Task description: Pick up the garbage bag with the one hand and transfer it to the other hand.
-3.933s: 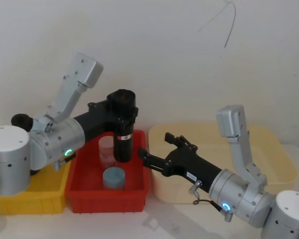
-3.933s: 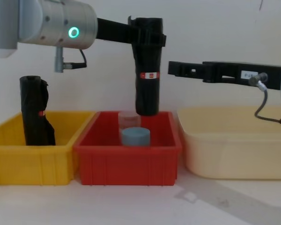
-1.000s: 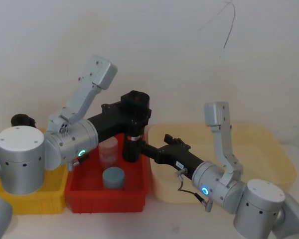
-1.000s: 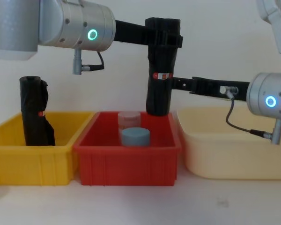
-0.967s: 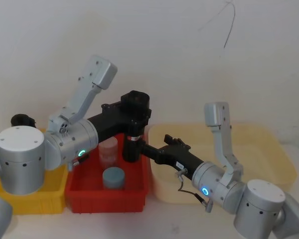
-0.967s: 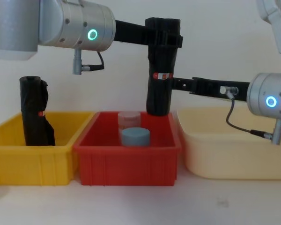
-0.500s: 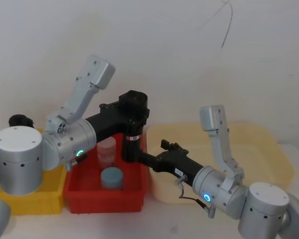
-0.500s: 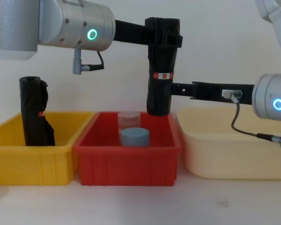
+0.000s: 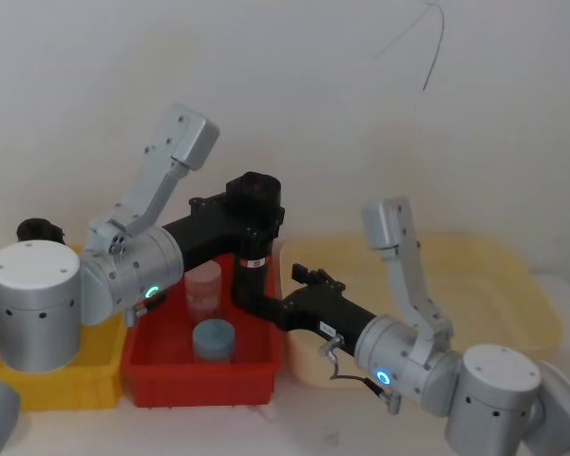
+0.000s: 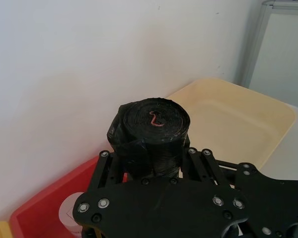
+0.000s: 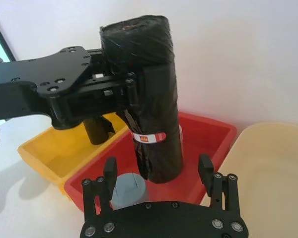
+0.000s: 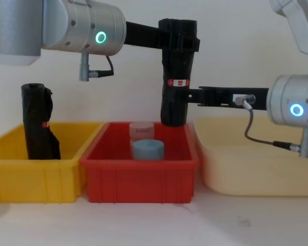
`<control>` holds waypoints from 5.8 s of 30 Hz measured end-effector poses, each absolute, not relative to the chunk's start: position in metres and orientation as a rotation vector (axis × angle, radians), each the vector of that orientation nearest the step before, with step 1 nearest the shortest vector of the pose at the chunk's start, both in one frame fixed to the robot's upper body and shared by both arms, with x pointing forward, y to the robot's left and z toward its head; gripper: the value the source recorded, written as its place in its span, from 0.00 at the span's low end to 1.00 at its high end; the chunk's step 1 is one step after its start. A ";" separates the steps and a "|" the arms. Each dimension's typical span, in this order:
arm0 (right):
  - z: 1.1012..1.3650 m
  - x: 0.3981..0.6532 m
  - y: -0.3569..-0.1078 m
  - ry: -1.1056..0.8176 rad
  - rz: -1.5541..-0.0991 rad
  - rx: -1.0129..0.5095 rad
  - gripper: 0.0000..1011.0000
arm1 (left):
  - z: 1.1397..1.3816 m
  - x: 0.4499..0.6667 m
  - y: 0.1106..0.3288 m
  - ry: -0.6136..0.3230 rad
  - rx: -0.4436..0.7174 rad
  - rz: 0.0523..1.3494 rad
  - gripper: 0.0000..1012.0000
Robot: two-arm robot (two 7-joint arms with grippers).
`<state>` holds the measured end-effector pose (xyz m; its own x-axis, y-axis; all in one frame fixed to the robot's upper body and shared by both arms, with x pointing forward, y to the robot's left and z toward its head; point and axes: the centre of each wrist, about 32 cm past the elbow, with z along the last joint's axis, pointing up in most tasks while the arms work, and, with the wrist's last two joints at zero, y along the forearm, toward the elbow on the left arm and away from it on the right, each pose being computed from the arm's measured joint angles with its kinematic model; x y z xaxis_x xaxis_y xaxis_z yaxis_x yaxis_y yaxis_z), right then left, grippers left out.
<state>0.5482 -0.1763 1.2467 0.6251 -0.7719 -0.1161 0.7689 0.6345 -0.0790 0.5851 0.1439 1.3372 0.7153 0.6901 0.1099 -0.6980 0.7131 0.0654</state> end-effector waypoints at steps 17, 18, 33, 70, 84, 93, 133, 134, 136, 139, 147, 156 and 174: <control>1.247 0.557 -0.158 0.102 -0.885 -0.032 0.99 | 1.337 0.585 0.144 -0.079 0.105 0.771 0.49; 1.247 0.557 -0.157 0.102 -0.884 -0.033 0.99 | 1.337 0.585 0.144 -0.080 0.105 0.771 0.49; 1.249 0.566 -0.144 0.100 -0.861 -0.030 0.99 | 1.337 0.585 0.144 -0.079 0.105 0.771 0.49; 1.250 0.576 -0.135 0.099 -0.850 -0.030 0.54 | 1.337 0.585 0.144 -0.079 0.105 0.771 0.56; 1.250 0.577 -0.138 0.083 -0.915 0.001 0.54 | 1.337 0.585 0.144 -0.079 0.103 0.774 0.93; 1.253 0.582 -0.148 0.060 -1.025 0.042 0.54 | 1.341 0.585 0.148 -0.069 0.076 0.791 0.99; 1.246 0.583 -0.214 0.004 -1.204 -0.062 0.78 | 1.335 0.561 0.189 0.099 0.022 0.992 0.99; 1.247 0.583 -0.214 0.002 -1.202 -0.063 0.80 | 1.334 0.560 0.190 0.101 0.025 1.003 0.99; 1.248 0.583 -0.214 0.000 -1.202 -0.062 0.87 | 1.333 0.560 0.191 0.103 0.028 1.012 0.99; 1.250 0.583 -0.215 -0.003 -1.202 -0.059 0.94 | 1.332 0.559 0.192 0.105 0.032 1.027 0.99; 1.259 0.582 -0.215 -0.037 -1.204 -0.036 0.99 | 1.330 0.558 0.194 0.110 0.040 1.053 0.99; 1.273 0.580 -0.215 -0.091 -1.149 -0.027 0.99 | 1.329 0.558 0.195 0.112 0.044 1.067 0.99; 1.281 0.569 -0.203 -0.114 -0.919 -0.103 0.99 | 1.328 0.557 0.196 0.114 0.047 1.077 0.99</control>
